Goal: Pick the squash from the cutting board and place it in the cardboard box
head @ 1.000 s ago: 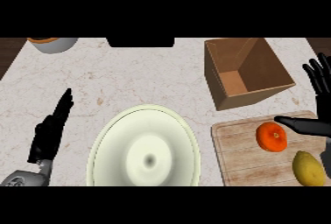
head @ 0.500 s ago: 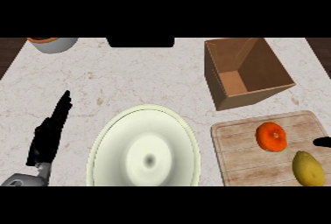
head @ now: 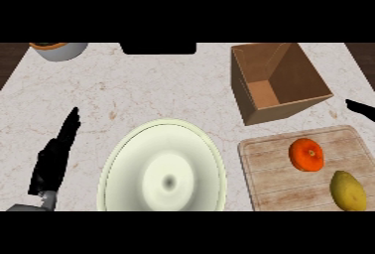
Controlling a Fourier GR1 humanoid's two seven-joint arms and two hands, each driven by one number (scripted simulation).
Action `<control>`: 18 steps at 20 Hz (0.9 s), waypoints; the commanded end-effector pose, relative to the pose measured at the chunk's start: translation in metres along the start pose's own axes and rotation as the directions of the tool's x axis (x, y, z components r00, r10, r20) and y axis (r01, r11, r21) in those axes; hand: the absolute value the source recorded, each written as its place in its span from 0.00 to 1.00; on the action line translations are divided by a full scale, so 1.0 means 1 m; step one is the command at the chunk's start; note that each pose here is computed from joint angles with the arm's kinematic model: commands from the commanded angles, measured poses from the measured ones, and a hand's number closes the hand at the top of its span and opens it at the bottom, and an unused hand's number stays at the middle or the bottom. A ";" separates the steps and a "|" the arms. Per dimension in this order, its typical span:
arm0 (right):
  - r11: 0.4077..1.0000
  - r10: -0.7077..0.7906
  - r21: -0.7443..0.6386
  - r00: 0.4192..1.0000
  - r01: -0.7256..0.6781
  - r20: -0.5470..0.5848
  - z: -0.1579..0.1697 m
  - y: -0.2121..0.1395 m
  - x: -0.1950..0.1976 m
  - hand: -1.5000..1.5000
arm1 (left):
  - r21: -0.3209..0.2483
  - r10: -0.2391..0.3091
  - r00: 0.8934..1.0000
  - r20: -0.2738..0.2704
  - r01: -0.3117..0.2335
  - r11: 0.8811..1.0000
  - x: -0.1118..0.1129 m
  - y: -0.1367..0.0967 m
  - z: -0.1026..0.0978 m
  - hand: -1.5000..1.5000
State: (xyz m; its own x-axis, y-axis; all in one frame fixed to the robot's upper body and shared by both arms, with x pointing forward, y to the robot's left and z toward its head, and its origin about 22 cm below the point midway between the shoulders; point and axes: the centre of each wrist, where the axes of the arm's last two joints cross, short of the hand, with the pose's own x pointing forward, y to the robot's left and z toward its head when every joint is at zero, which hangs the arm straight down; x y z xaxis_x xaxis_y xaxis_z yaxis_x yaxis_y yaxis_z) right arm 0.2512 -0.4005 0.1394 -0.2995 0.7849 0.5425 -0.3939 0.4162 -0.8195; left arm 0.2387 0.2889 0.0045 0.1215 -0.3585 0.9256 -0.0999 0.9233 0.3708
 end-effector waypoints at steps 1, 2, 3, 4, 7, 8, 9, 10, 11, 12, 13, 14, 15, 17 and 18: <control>0.996 0.059 0.068 0.996 -0.054 -0.072 -0.005 0.003 0.002 0.00 | -0.011 0.011 1.000 0.011 -0.011 1.000 0.031 -0.001 0.008 0.50; 0.995 0.068 0.080 0.995 -0.062 -0.071 -0.008 0.021 0.023 0.00 | 0.004 -0.006 1.000 -0.004 0.006 1.000 0.015 0.008 0.005 0.50; 0.996 0.047 0.084 0.996 -0.041 -0.073 0.004 0.042 0.024 0.00 | 0.030 -0.012 1.000 -0.013 0.013 0.999 0.010 0.012 -0.005 0.50; 0.995 0.073 0.080 0.992 -0.064 -0.106 0.000 0.018 0.027 0.00 | 0.004 0.014 1.000 -0.001 -0.014 1.000 0.003 -0.001 0.012 0.50; 0.998 0.048 0.041 0.990 -0.043 -0.136 -0.013 0.041 0.023 0.00 | -0.001 -0.005 1.000 -0.005 0.005 1.000 0.005 -0.008 0.001 0.50; 0.998 0.061 0.038 0.989 -0.056 -0.137 -0.011 0.048 0.027 0.00 | -0.006 0.004 1.000 -0.002 -0.004 1.000 0.000 0.008 0.004 0.50; 0.997 0.070 0.047 0.988 -0.065 -0.134 -0.020 0.048 0.048 0.00 | -0.003 -0.009 1.000 0.010 0.009 1.000 0.008 0.005 -0.001 0.50; 0.998 0.060 0.045 0.986 -0.053 -0.158 -0.014 0.047 0.017 0.00 | 0.004 0.004 1.000 0.012 -0.004 1.000 -0.005 0.005 -0.001 0.50; 0.997 0.068 0.053 0.985 -0.060 -0.158 -0.019 0.039 0.026 0.00 | -0.015 -0.005 1.000 0.000 0.005 1.000 0.012 -0.011 -0.014 0.50; 0.993 0.095 0.085 0.980 -0.081 -0.177 -0.009 0.045 0.026 0.00 | 0.002 0.004 1.000 0.006 -0.004 1.000 0.002 0.013 0.000 0.50; 0.994 0.094 0.080 0.977 -0.080 -0.191 -0.013 0.051 0.004 0.00 | -0.011 0.010 1.000 -0.007 -0.010 1.000 -0.010 -0.007 0.022 0.50; 0.993 0.093 0.085 0.978 -0.078 -0.188 -0.011 0.058 0.013 0.00 | 0.003 -0.004 1.000 0.000 0.004 1.000 0.009 0.008 0.003 0.50; 0.993 0.100 0.078 0.977 -0.087 -0.187 -0.030 0.044 0.026 0.00 | -0.002 0.000 1.000 0.005 0.000 1.000 0.013 0.002 -0.007 0.50; 0.993 0.099 0.078 0.975 -0.085 -0.197 -0.019 0.044 0.014 0.00 | -0.006 0.000 1.000 -0.009 0.000 1.000 0.013 0.011 -0.006 0.50; 0.993 0.085 0.092 0.977 -0.068 -0.197 -0.015 0.054 0.018 0.00 | 0.001 -0.010 1.000 -0.003 0.010 1.000 0.007 0.002 -0.003 0.50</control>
State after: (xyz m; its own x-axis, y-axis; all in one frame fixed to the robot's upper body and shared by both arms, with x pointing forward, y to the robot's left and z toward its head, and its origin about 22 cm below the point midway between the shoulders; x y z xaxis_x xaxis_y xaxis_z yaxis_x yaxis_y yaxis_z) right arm 0.2429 -0.3587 0.1057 -0.1724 0.8889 0.4244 -0.4371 0.3170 -0.8417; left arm 0.2406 0.2875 0.0124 0.1204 -0.3597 0.9253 -0.0990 0.9230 0.3718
